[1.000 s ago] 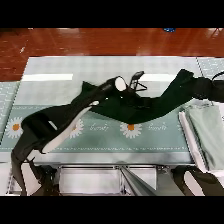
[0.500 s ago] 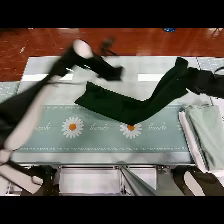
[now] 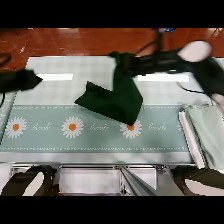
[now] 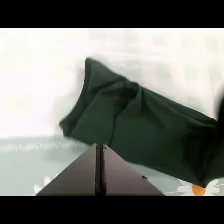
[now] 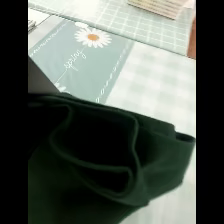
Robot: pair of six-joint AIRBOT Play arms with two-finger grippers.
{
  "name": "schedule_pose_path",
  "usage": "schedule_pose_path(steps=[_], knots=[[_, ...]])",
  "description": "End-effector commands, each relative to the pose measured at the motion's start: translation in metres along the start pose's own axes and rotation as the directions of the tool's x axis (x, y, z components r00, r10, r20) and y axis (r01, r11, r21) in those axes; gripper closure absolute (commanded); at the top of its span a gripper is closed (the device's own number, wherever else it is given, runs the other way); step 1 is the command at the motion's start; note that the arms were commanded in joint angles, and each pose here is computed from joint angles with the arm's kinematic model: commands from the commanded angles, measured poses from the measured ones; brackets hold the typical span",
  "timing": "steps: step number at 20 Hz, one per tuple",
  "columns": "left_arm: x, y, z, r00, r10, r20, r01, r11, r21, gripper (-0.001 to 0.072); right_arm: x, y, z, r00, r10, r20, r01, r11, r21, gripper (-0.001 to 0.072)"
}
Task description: Fold the shirts.
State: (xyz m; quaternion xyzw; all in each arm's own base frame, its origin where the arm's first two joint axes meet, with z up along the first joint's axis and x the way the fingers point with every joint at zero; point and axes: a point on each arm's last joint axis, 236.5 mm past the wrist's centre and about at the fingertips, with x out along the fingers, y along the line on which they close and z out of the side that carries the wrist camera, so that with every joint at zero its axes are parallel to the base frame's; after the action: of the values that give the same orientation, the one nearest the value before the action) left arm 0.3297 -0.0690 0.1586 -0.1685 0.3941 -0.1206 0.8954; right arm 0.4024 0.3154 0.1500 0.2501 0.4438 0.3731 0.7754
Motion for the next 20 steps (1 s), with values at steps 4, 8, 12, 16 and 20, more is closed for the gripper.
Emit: schedule_pose_path(steps=[4,8,12,16,20], knots=[[0.019,0.016,-0.107,0.997,-0.058,-0.059,0.046,0.982,-0.181,0.0689,0.145,-0.006,-0.032,0.986,0.03,-0.162,-0.021,0.998,0.053,0.0683],[0.032,0.018,-0.125,0.992,-0.083,-0.099,0.064,0.981,-0.183,0.0689,0.185,-0.029,-0.048,0.984,0.018,-0.178,0.001,0.994,0.106,0.0502],[0.041,0.026,-0.113,0.996,-0.061,-0.061,0.048,0.98,-0.194,0.0689,0.167,-0.023,-0.048,0.97,0.084,-0.228,-0.053,0.989,0.14,0.0299],[0.046,0.027,-0.104,0.997,-0.067,-0.032,0.058,0.974,-0.219,0.0689,0.026,-0.05,0.004,0.969,-0.022,-0.247,0.038,0.997,0.061,0.0304],[0.046,0.027,-0.104,0.997,-0.067,-0.033,0.058,0.974,-0.219,0.0689,-0.158,-0.148,0.004,0.767,-0.629,-0.125,0.634,0.773,-0.003,0.0304]])
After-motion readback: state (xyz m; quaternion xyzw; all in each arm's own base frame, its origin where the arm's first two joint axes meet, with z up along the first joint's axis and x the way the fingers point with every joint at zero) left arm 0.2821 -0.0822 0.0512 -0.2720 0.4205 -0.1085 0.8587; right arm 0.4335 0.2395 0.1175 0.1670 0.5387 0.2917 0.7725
